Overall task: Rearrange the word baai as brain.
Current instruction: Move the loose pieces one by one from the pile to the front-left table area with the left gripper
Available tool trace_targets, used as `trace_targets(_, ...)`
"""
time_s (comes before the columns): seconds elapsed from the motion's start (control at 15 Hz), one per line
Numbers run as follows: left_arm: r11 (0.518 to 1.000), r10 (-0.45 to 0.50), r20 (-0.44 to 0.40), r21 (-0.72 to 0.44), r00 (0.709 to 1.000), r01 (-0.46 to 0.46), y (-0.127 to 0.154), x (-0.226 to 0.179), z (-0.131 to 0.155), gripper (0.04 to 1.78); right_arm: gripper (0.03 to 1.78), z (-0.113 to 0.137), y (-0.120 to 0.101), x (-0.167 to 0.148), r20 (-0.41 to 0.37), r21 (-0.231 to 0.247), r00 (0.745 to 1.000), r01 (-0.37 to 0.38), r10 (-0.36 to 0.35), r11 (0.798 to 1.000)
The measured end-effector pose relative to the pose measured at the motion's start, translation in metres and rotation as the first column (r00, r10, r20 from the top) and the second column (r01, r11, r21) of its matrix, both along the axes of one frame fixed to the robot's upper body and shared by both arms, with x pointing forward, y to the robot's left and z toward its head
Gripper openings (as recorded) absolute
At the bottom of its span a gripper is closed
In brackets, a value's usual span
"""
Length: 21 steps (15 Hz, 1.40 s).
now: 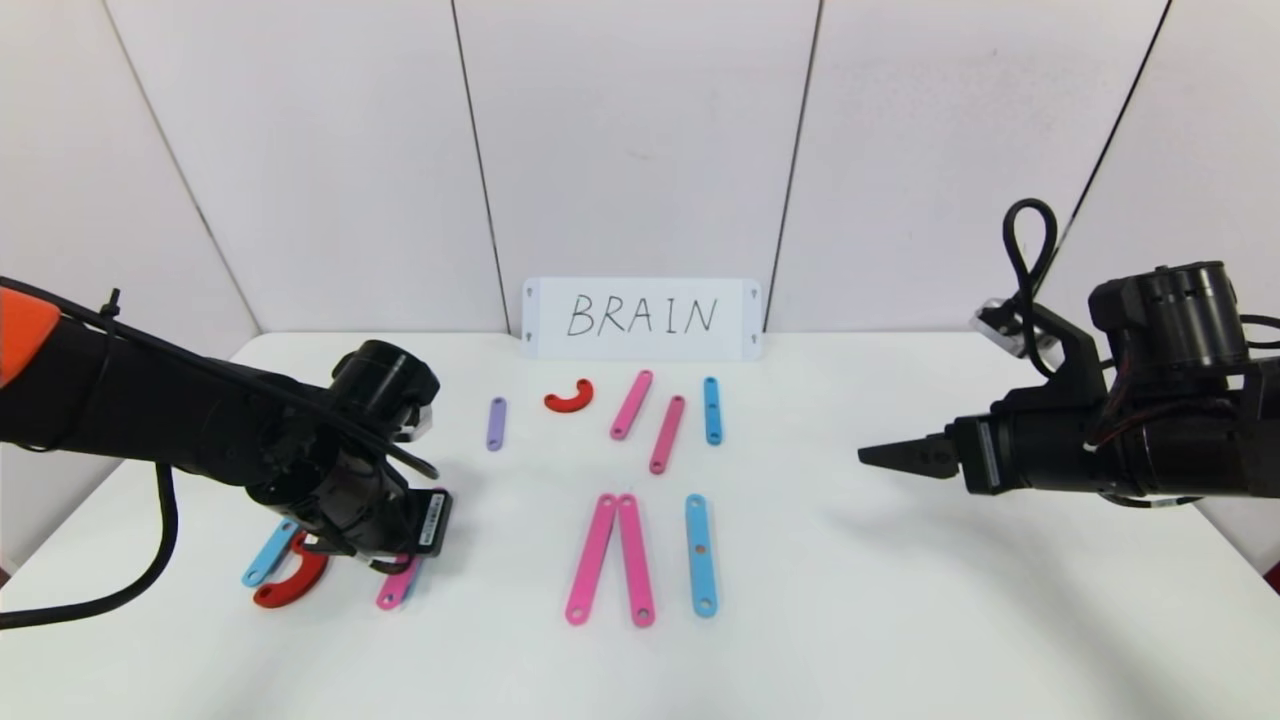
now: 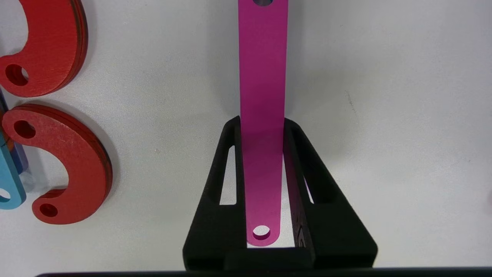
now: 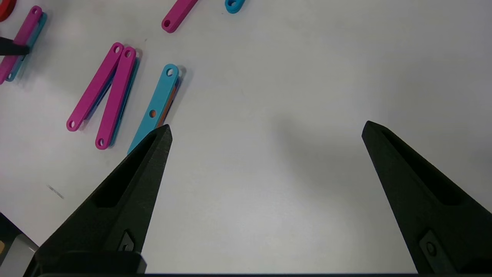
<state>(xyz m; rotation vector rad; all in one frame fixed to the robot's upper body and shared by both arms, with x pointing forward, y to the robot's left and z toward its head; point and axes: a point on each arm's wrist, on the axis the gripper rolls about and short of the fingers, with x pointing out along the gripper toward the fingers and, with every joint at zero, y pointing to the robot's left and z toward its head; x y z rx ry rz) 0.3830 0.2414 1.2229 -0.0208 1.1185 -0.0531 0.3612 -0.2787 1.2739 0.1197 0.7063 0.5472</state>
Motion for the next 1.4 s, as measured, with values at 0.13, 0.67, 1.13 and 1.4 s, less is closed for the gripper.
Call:
trace_targets(0.13,1.0,-0.001,0.0,-0.001,1.0,0.001,0.0,0.0,0.0,0.53,1.73,0.0,0.0,0.0,0.002,0.001,1.0,0.0,0.0,1.0)
trace_targets(0.67,1.0,-0.009,0.043,-0.026,0.999,0.01,-0.002,0.001,0.01,1.66,1.73,-0.001,0.0,0.0,-0.002,0.001,1.0,0.0,0.0,1.0)
trace_targets(1.13,0.996,-0.083,0.226,-0.024,0.971,0.091,-0.011,0.023,0.056,1.75,1.73,-0.002,0.0,0.001,-0.004,0.0,1.0,0.001,-0.001,1.0)
trace_targets(1.4,0.97,-0.235,0.307,0.011,0.922,0.244,-0.021,0.046,0.072,1.75,1.73,-0.002,0.0,0.002,-0.006,-0.001,1.0,0.004,-0.004,1.0)
